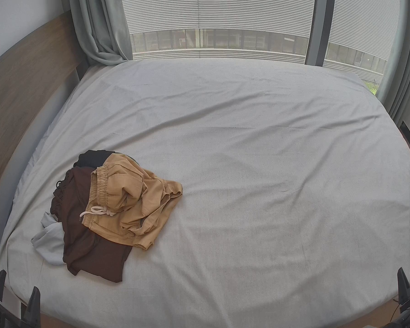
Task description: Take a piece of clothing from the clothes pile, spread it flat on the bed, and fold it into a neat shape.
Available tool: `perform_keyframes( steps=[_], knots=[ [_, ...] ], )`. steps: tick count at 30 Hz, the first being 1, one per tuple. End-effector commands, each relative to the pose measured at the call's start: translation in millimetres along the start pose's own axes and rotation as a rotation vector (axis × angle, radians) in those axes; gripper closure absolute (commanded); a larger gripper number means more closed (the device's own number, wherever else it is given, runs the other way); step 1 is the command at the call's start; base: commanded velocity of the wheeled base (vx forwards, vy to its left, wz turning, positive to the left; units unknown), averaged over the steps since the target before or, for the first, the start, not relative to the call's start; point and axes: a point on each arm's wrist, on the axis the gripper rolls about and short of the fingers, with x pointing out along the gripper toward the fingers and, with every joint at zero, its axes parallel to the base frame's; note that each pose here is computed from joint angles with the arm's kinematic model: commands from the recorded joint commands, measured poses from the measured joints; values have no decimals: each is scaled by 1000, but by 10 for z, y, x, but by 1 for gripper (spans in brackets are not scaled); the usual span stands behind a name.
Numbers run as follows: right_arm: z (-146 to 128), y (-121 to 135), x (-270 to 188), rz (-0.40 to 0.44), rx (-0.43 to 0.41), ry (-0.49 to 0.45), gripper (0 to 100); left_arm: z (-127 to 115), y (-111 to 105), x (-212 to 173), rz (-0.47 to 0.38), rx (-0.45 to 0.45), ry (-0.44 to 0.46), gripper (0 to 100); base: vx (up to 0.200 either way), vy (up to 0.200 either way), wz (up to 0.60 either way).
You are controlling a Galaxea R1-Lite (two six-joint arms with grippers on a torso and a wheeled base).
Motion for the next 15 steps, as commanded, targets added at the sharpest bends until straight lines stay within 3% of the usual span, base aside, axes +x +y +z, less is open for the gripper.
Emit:
perform_keyframes(
  steps=[1,15],
  knots=[
    [-51,-1,4,-2,2,5,0,-50,0,1,2,-7,-1,0,0,0,0],
    [-52,-1,4,-2,0,7,0,-50,-1,1,-3,-11,-1,0,0,0,0]
  ],
)
